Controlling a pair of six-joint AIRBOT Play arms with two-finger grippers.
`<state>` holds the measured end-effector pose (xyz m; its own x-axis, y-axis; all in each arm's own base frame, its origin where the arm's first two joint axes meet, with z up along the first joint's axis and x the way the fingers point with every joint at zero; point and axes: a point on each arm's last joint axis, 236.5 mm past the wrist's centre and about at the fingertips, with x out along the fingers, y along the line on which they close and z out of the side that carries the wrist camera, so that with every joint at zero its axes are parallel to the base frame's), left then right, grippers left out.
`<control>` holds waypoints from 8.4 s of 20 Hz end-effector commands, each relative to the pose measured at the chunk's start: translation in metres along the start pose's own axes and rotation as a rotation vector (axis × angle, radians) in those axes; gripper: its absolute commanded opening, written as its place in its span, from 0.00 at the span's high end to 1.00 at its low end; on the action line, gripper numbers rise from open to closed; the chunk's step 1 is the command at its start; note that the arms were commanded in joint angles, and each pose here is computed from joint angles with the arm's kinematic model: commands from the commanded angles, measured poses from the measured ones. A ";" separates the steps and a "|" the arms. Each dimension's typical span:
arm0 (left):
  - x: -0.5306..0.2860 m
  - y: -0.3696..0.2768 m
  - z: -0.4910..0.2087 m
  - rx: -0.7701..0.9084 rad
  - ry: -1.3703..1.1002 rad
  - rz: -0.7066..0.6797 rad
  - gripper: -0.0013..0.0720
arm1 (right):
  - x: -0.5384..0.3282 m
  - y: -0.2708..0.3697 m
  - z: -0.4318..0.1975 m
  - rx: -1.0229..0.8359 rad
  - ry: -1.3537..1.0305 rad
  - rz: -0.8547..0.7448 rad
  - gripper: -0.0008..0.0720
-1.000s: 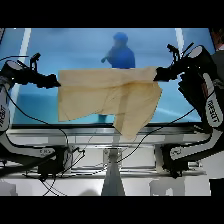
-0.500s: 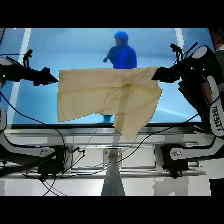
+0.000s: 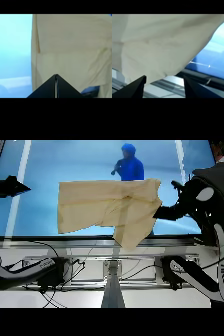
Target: Fold the clothes and pants, and hang the long-sleeved shirts on hangers.
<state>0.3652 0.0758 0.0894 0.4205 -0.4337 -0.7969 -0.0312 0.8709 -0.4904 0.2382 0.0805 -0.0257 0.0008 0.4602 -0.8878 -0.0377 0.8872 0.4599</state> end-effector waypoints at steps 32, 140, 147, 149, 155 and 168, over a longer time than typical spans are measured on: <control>0.034 0.085 -0.131 -0.037 0.052 0.376 0.30 | 0.111 0.012 -0.084 0.207 0.135 0.025 0.62; 0.044 -0.228 0.003 0.378 0.015 -0.347 0.96 | 0.141 0.293 0.200 -0.596 -0.416 0.002 0.97; 0.180 -0.324 -0.012 0.316 0.037 -0.502 0.96 | 0.027 0.106 0.263 -0.260 -0.371 -0.186 0.96; 0.221 -0.342 -0.027 0.313 0.041 -0.491 0.39 | 0.015 0.070 0.262 -0.187 -0.339 -0.209 0.97; 0.239 -0.343 -0.037 0.346 0.053 -0.483 0.03 | -0.012 -0.003 0.260 -0.148 -0.303 -0.242 0.97; 0.186 -0.292 -0.009 0.319 0.083 -0.478 0.03 | 0.132 0.079 0.228 -0.008 -0.080 0.292 0.04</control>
<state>0.4463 -0.2688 0.0833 0.2614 -0.8061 -0.5309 0.4245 0.5900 -0.6868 0.4685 0.1933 -0.0798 0.0939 0.6863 -0.7212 -0.1748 0.7245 0.6667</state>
